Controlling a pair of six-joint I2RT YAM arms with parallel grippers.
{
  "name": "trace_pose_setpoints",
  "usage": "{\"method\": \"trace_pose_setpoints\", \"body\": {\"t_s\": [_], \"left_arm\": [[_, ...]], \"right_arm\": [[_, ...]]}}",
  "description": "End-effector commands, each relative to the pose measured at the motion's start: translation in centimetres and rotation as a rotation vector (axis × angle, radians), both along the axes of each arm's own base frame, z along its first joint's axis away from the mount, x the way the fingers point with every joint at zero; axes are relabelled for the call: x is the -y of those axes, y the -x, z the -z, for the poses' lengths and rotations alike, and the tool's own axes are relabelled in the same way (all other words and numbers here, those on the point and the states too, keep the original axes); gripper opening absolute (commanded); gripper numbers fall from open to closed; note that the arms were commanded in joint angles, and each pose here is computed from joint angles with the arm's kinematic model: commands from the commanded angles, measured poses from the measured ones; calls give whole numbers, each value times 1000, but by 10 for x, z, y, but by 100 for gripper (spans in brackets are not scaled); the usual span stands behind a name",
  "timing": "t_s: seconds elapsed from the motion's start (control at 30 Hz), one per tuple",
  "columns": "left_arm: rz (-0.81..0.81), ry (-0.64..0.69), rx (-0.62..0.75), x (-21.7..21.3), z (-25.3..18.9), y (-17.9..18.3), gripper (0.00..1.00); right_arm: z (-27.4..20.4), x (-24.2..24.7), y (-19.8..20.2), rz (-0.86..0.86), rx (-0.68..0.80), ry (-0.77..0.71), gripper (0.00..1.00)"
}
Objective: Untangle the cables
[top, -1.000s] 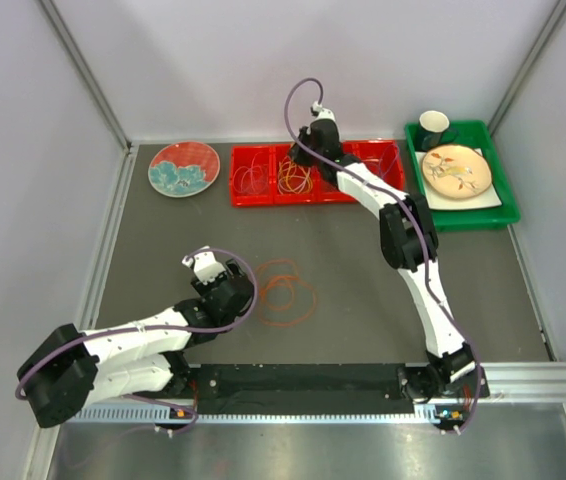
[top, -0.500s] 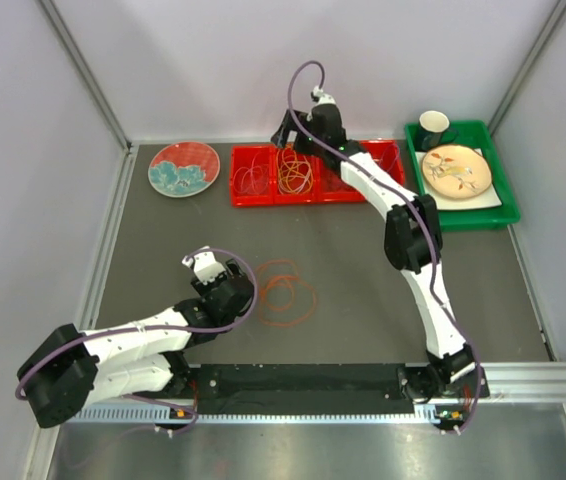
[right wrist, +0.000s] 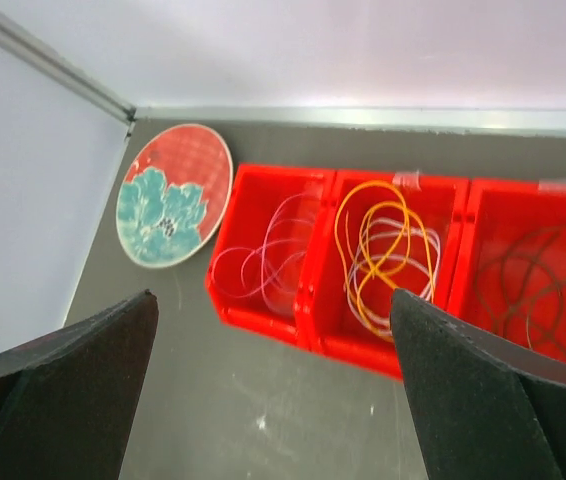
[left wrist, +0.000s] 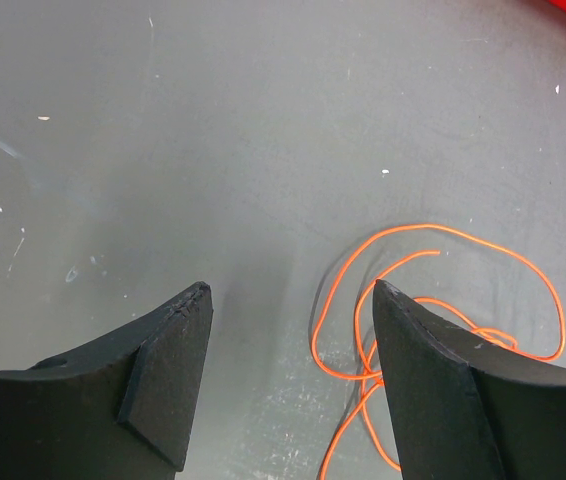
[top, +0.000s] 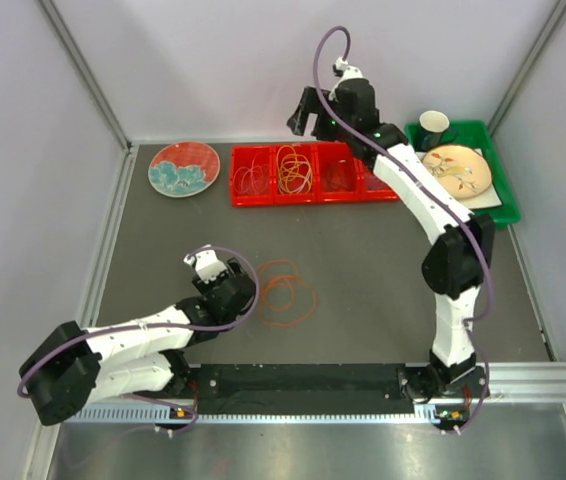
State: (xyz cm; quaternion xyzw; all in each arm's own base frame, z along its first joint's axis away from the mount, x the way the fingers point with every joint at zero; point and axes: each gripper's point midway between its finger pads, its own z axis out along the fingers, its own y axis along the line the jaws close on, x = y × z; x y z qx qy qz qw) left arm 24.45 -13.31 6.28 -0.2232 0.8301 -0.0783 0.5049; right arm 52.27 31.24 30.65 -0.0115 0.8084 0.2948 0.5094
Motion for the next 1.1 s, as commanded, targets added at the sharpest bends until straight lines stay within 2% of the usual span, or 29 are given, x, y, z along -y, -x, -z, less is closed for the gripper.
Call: {"method": "trace_pose_setpoints", "body": {"t_s": [0.0, 0.07, 0.1, 0.13, 0.2, 0.23, 0.33, 0.37, 0.43, 0.47, 0.5, 0.6, 0.77, 1.07], "left_arm": [[-10, 27, 27, 7, -14, -9, 69], [-7, 29, 24, 8, -13, -8, 69], [-6, 29, 22, 8, -13, -8, 69], [-3, 31, 22, 9, -13, -9, 69], [2, 29, 16, 10, -12, -8, 68], [6, 26, 14, 11, -12, -8, 68], [50, 22, -3, 18, -12, -7, 68], [63, 30, -6, 22, -15, -8, 67], [88, 22, -15, 26, -13, -8, 67], [91, 24, -13, 28, -15, -9, 67], [92, 14, -19, 29, -13, -10, 67], [97, -15, -26, 32, -11, -14, 67], [83, -85, -29, 37, -13, -28, 68], [47, -153, -138, 37, 7, -28, 61]], "right_arm": [[2, 3, 65, -59, -43, 94, 96], [10, -4, 89, -115, -54, 94, 96], [37, -15, 112, -178, -105, 107, 96], [29, -16, 128, -204, -87, 95, 96], [57, -21, 155, -241, -133, 134, 95], [55, -26, 174, -272, -129, 138, 95], [96, -18, 212, -278, -235, 183, 91], [93, -11, 224, -262, -257, 156, 90], [130, 7, 248, -238, -360, 177, 85], [127, 12, 259, -216, -381, 132, 84], [153, 24, 274, -195, -446, 157, 81], [176, 36, 309, -181, -508, 148, 78], [196, 52, 334, -170, -556, 181, 77], [186, 58, 331, -155, -527, 197, 75]]}}
